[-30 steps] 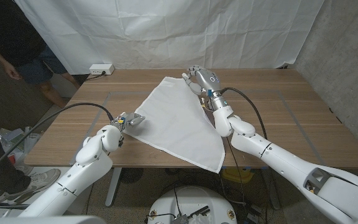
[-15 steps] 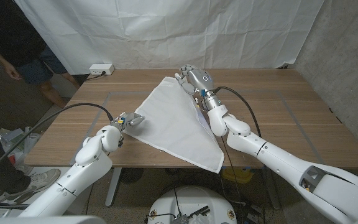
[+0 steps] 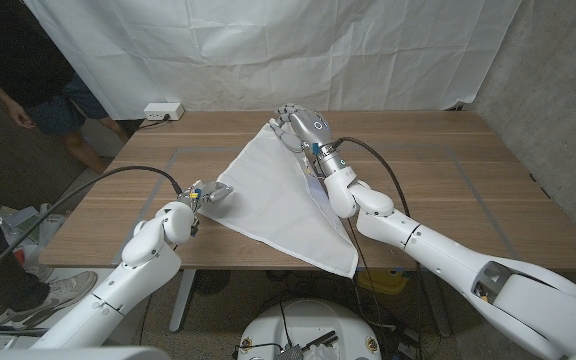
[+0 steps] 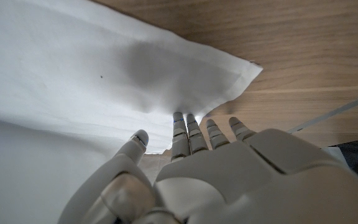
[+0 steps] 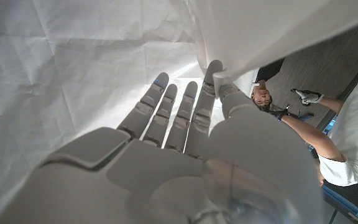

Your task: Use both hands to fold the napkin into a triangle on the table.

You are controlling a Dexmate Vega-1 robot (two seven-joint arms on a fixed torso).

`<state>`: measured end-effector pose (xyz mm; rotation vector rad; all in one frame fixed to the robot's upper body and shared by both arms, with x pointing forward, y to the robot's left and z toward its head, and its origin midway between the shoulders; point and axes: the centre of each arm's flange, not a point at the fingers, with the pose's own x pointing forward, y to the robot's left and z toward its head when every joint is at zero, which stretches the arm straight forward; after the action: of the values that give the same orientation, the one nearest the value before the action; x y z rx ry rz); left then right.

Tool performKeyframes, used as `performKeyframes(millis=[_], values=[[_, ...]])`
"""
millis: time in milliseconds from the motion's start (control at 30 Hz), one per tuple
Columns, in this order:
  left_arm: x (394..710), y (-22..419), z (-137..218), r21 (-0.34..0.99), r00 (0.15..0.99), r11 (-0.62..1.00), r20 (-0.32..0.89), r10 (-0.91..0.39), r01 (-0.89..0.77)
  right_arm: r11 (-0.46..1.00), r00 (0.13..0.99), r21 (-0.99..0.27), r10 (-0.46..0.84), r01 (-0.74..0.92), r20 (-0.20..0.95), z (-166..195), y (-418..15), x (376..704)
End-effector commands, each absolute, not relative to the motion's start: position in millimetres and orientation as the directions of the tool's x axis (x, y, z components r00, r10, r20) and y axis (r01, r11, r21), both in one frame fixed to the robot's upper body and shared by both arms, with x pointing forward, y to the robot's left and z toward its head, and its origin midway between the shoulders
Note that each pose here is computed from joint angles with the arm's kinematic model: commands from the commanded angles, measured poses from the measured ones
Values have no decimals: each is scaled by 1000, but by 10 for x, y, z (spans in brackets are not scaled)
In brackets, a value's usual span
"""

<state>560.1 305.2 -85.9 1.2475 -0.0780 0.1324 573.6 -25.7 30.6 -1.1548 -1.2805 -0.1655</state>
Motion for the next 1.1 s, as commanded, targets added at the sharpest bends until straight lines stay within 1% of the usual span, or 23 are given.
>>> performKeyframes(millis=[33,1100], values=[[5606,3065,-890,937,990,320,129,61,-142,480,329,-586,517,653,790,322,-3,5685],[5614,3152,-947,930,990,339,128,63,-142,483,265,-624,619,614,739,195,616,5471]])
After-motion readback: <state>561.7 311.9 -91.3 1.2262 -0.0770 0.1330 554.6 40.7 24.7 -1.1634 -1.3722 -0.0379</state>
